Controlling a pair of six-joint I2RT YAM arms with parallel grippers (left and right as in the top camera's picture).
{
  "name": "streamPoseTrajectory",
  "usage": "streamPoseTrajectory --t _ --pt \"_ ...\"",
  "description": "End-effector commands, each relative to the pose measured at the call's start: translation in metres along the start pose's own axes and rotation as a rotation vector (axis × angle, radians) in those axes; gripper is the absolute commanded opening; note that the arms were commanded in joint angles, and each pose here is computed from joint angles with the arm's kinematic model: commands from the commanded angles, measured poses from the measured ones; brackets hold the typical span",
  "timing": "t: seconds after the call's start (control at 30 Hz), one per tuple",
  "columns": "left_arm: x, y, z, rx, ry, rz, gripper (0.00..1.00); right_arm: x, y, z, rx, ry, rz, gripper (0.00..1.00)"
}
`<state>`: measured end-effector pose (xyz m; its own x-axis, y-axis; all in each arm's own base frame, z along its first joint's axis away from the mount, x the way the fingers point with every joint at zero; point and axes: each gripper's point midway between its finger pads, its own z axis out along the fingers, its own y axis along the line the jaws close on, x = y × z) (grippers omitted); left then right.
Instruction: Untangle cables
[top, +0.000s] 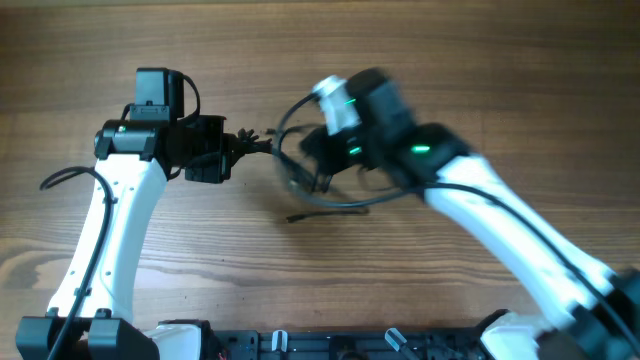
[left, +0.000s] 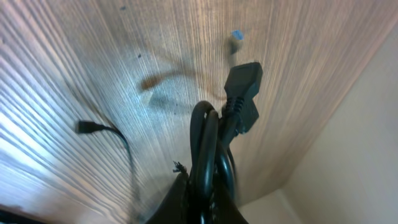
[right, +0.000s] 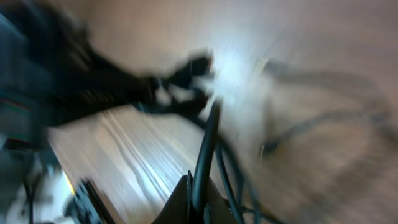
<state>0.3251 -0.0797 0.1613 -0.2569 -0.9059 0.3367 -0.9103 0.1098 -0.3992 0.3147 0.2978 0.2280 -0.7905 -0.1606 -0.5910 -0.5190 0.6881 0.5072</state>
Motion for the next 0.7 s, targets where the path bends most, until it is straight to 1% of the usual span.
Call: streamPoseTrajectory --t 0.0,0.03,0.07,0.17,0.27,0.33,0.5,0.6,0.67 --pt "-0.012 0.004 -0.002 -0.021 -0.075 0.139 0.04 -0.058 0.015 -0.1 -0.076 -0.26 0.005 0.04" --pt "-0.013 0.005 -0.002 -0.028 -0.081 0.145 0.04 -0.065 0.013 -0.128 -0.088 -0.322 0.01 0.04" --pt "-0.013 0.006 -0.002 -0.032 -0.083 0.151 0.04 -0.07 0.011 -0.147 -0.093 -0.361 0.015 0.04" --pt "-0.018 0.013 -0.003 -0.063 -0.112 0.144 0.04 -0.08 -0.007 -0.212 -0.059 -0.511 0.063 0.04" --pt "-0.021 0.015 -0.004 -0.072 -0.131 0.142 0.04 -0.082 -0.036 -0.263 0.011 -0.633 0.121 0.04" --pt "-0.022 0.015 -0.004 -0.072 -0.132 0.142 0.04 -0.081 -0.055 -0.287 0.038 -0.677 0.149 0.04" --pt "-0.027 0.017 -0.005 -0.082 -0.165 0.141 0.04 -0.075 -0.114 -0.32 0.139 -0.744 0.295 0.04" --pt "-0.028 0.017 -0.005 -0.083 -0.17 0.141 0.04 -0.068 -0.146 -0.318 0.204 -0.726 0.365 0.04" --pt "-0.028 0.017 -0.005 -0.083 -0.17 0.141 0.04 -0.055 -0.174 -0.307 0.283 -0.672 0.433 0.04"
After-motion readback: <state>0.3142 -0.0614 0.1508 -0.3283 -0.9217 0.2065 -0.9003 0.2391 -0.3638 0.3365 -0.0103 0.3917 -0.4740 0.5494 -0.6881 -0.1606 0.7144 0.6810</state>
